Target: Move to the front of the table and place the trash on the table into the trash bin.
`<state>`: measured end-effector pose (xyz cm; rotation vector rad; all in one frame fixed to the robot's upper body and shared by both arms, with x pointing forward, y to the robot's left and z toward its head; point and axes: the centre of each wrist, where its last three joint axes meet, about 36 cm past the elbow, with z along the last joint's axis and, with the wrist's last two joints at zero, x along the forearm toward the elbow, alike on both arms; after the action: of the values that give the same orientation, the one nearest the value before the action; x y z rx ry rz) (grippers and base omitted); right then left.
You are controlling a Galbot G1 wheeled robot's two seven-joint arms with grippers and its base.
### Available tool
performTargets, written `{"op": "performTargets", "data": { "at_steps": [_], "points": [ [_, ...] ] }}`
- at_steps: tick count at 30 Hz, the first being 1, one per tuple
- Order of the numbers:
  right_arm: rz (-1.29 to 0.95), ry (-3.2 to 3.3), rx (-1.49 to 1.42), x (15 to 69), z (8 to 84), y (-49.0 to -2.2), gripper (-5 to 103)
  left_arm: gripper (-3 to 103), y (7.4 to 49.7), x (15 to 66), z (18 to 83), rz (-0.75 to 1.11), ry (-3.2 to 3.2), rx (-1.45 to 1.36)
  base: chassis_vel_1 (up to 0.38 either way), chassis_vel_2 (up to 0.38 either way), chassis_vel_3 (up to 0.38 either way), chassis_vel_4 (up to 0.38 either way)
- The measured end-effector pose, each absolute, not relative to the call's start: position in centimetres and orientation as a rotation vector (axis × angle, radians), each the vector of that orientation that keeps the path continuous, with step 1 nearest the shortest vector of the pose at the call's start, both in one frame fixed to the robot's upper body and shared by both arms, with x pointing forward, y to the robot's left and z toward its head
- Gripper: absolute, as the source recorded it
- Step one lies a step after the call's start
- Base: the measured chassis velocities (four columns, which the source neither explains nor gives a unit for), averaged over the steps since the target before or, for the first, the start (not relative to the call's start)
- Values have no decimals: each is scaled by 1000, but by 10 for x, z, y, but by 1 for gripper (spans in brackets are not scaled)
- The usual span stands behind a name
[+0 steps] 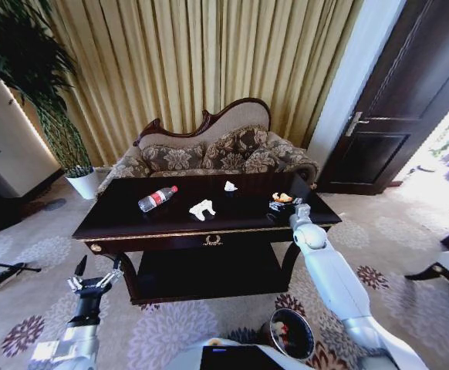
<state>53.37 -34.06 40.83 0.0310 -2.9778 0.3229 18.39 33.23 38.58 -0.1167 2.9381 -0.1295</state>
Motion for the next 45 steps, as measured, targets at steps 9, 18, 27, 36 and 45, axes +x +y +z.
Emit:
{"op": "performTargets", "data": {
  "at_steps": [9,18,27,36,45],
  "points": [
    [407,-2979,49,533,408,-333,100,100,334,184,386,-134,2934,-121,0,0,0,0],
    [404,-2957,53,530,398,-330,100,100,334,182,384,-139,2938,-124,0,0,0,0],
    [396,-2951,19,537,393,-337,100,100,334,182,384,-140,2937,-124,0,0,0,0],
    [408,-2949,-6,536,392,-347,101,100,336,180,384,-150,2927,-128,0,0,0,0],
    [412,-2951,-2,534,392,-344,75,100,337,176,384,-150,2919,-129,0,0,0,0]
  ]
}}
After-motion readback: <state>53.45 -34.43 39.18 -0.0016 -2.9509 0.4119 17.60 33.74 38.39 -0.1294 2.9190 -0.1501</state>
